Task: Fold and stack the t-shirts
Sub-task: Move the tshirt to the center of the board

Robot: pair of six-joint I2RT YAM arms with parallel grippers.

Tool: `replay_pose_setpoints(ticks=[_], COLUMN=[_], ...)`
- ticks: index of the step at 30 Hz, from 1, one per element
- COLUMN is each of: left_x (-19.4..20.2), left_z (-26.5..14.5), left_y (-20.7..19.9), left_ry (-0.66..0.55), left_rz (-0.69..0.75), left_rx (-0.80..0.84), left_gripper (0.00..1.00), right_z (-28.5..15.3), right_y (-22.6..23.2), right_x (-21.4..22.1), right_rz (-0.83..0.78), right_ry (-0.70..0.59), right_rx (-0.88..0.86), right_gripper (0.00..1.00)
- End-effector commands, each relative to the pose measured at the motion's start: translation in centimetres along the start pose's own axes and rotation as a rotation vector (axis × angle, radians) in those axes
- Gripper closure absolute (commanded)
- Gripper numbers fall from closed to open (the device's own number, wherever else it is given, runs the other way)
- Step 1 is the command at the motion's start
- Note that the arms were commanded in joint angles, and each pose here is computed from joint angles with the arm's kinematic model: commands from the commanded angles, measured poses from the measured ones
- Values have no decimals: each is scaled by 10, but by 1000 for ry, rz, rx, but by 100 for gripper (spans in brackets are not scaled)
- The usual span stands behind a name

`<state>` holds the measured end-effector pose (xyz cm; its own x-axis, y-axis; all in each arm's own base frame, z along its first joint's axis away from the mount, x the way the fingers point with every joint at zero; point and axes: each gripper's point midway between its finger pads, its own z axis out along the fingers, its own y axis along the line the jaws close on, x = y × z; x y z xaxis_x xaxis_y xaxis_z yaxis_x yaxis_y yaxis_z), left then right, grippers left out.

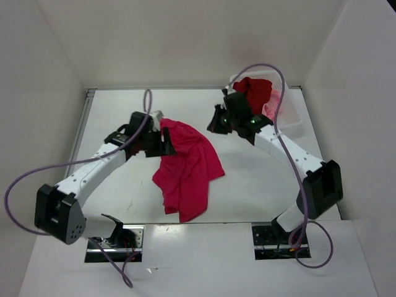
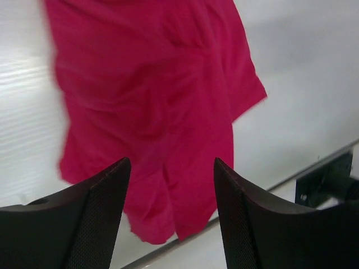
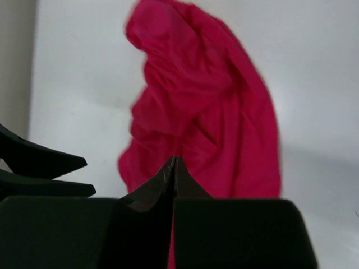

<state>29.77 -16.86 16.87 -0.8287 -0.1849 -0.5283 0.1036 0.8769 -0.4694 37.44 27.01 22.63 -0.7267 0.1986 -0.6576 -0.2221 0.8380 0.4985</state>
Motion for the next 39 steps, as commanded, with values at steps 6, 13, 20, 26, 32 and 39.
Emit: replay_pose_setpoints(ticks=[6, 13, 20, 26, 32, 39], left_x=[23, 27, 37, 42, 45, 24], left_z=[61, 118, 145, 156, 170, 151], left_y=[-50, -46, -33, -23, -27, -35], left_ry=[94, 103, 143, 156, 173, 107], left_rz=[136, 290, 327, 349, 364, 379], left_rx=[40, -109, -135, -162, -152, -163], left_gripper=[27, 24, 27, 28, 34, 66], right_z=[-15, -13, -11, -3, 8, 19], right_y=[-74, -93, -107, -119, -127, -135], right_x=[65, 103, 137, 156, 165, 180], right_rz=[51, 189, 284, 305, 323, 347], right_ry=[-24, 28, 81, 126, 137, 179], right_rx=[188, 237, 264, 294, 324, 328], right_gripper=[91, 63, 57, 54, 52, 53])
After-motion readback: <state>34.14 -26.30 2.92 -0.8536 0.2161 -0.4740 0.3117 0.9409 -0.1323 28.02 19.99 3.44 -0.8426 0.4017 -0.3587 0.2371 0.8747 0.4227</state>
